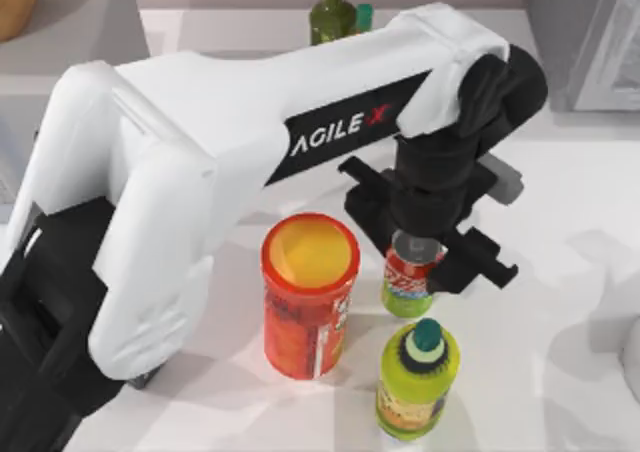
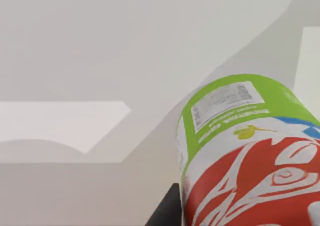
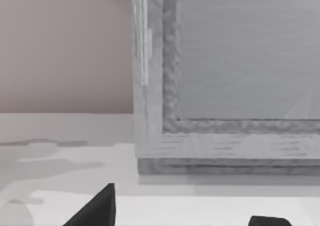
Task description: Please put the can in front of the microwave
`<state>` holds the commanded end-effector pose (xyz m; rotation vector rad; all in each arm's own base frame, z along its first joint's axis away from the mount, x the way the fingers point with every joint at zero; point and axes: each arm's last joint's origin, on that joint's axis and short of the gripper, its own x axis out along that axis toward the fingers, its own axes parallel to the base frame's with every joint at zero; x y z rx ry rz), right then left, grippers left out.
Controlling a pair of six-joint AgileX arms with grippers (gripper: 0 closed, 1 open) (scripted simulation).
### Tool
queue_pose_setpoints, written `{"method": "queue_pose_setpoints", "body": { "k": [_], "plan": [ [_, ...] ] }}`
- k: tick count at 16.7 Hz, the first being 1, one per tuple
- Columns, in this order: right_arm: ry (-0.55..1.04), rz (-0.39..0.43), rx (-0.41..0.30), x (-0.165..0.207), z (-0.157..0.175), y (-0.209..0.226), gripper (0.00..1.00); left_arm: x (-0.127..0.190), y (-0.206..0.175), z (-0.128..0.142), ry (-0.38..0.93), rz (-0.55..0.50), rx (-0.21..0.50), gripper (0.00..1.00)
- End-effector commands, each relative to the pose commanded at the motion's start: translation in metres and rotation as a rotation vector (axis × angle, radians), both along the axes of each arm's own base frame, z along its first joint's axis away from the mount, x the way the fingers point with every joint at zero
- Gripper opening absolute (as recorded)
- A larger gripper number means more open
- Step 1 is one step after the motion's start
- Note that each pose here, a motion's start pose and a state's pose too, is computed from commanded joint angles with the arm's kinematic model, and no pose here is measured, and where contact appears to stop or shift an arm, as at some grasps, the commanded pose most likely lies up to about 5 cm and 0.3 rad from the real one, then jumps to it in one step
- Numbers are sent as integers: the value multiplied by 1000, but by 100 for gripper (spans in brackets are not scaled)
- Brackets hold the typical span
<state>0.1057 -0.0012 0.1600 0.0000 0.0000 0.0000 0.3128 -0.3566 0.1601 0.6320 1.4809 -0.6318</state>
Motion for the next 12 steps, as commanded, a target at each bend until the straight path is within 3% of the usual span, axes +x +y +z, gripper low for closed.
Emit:
{"method": "queue_pose_setpoints", "body": {
  "k": [7, 12],
  "plan": [
    [0, 0, 0, 0, 0, 0, 100, 0, 0, 37, 0, 1, 0, 0],
    [0, 0, 0, 0, 0, 0, 100, 0, 0, 38, 1, -1, 1, 0]
  ]
}}
